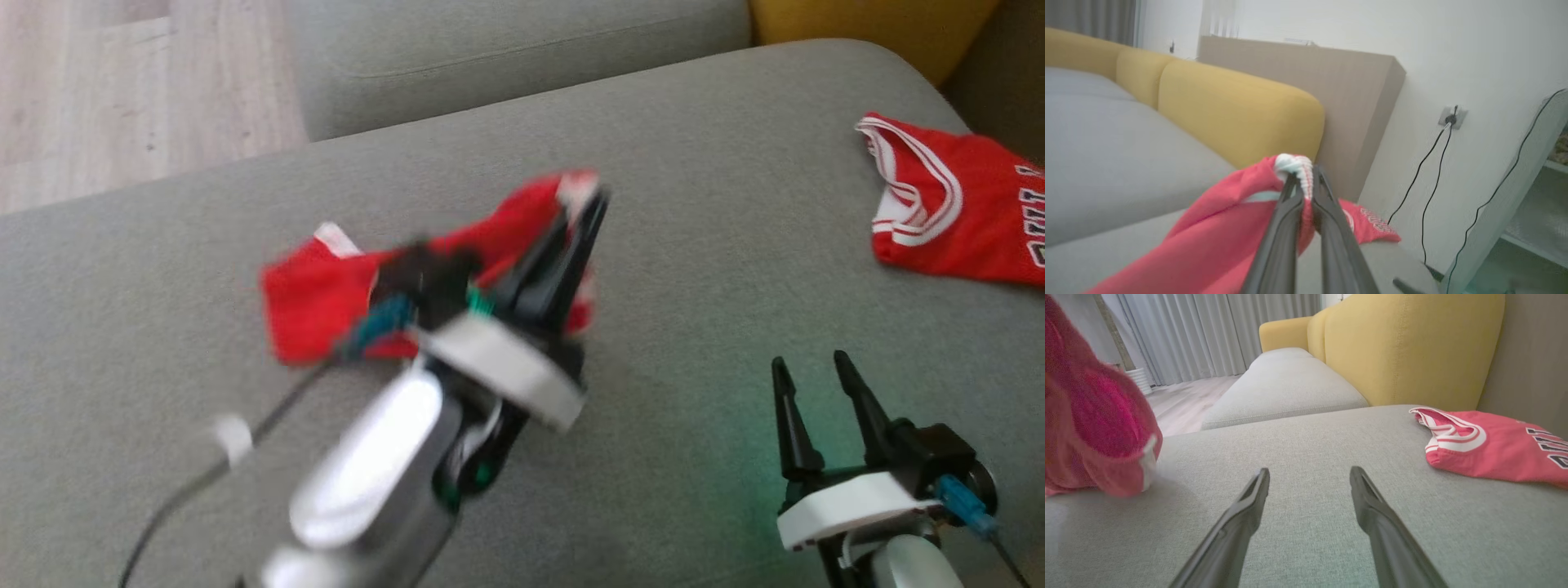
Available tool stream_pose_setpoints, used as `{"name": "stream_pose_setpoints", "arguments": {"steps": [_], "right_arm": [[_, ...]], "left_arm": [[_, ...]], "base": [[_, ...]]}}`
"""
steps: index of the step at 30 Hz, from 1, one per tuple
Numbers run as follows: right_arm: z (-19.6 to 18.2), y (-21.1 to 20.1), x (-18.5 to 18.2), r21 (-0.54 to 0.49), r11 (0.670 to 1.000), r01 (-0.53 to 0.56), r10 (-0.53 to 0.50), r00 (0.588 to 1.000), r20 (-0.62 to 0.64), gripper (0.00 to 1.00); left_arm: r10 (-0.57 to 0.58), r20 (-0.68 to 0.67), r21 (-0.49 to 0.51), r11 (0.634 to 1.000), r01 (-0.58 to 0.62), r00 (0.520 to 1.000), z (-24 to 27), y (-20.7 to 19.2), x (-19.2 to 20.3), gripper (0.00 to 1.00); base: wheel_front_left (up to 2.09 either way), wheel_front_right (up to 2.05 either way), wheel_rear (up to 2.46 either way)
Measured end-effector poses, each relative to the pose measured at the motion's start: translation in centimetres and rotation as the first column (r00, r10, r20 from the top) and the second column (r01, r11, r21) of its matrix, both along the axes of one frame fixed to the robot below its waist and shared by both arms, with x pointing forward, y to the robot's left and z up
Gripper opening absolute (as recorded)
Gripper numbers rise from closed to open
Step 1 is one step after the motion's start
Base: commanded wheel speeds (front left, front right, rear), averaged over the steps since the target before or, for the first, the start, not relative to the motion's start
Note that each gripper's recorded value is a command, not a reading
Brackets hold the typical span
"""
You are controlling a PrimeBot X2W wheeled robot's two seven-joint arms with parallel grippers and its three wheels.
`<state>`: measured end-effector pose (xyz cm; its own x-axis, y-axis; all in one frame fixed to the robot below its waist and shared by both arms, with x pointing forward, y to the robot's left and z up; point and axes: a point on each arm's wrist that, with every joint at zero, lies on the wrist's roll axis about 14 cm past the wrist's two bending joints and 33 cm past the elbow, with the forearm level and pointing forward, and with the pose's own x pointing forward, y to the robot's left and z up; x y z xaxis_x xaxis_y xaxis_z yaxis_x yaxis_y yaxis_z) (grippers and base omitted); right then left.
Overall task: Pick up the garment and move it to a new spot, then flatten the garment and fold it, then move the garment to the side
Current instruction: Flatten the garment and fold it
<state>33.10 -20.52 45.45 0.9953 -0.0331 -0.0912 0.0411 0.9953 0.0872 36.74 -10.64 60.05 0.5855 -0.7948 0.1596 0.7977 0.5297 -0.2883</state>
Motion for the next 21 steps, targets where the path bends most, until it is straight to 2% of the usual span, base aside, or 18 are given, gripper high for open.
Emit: {"name": "stream_pose_setpoints", "arguments": {"steps": [5,9,13,17,19,21], "right_arm": [[0.3,-0.6,-0.3,0.020,1.000,0.025,-0.025,1.000,0.010,1.00],[1.1,-1.5,-0.1,0.027,0.998,0.055,-0.056,0.998,0.033,1.00],[0.8,-2.0,-0.3,0.034,0.997,0.072,-0.073,0.997,0.025,1.00],[0.7,-2.1,-0.3,0.042,0.996,0.078,-0.079,0.997,0.022,1.00],[0.7,-2.0,-0.3,0.043,0.996,0.075,-0.076,0.997,0.021,1.00],[0.6,-1.9,-0.2,0.044,0.996,0.071,-0.072,0.997,0.020,1.00]], "left_arm": [[-0.096,0.099,-0.097,0.990,0.105,0.990,7.0,-2.7,-0.2,0.00],[-0.181,0.108,-0.170,0.965,0.197,0.978,10.1,-4.6,-1.5,0.00],[-0.196,0.124,-0.240,0.945,0.221,0.973,12.5,-5.0,-1.7,0.00],[-0.150,0.081,-0.272,0.948,0.167,0.985,12.1,-4.2,-0.7,0.00],[-0.084,0.027,-0.284,0.955,0.088,0.996,10.7,-2.4,0.8,0.00],[-0.003,-0.054,-0.244,0.970,-0.011,0.999,7.3,0.4,2.5,0.00]], "base": [[0.00,0.00,0.00],[0.00,0.00,0.00],[0.00,0.00,0.00],[0.00,0.00,0.00],[0.00,0.00,0.00],[0.00,0.00,0.00]]}}
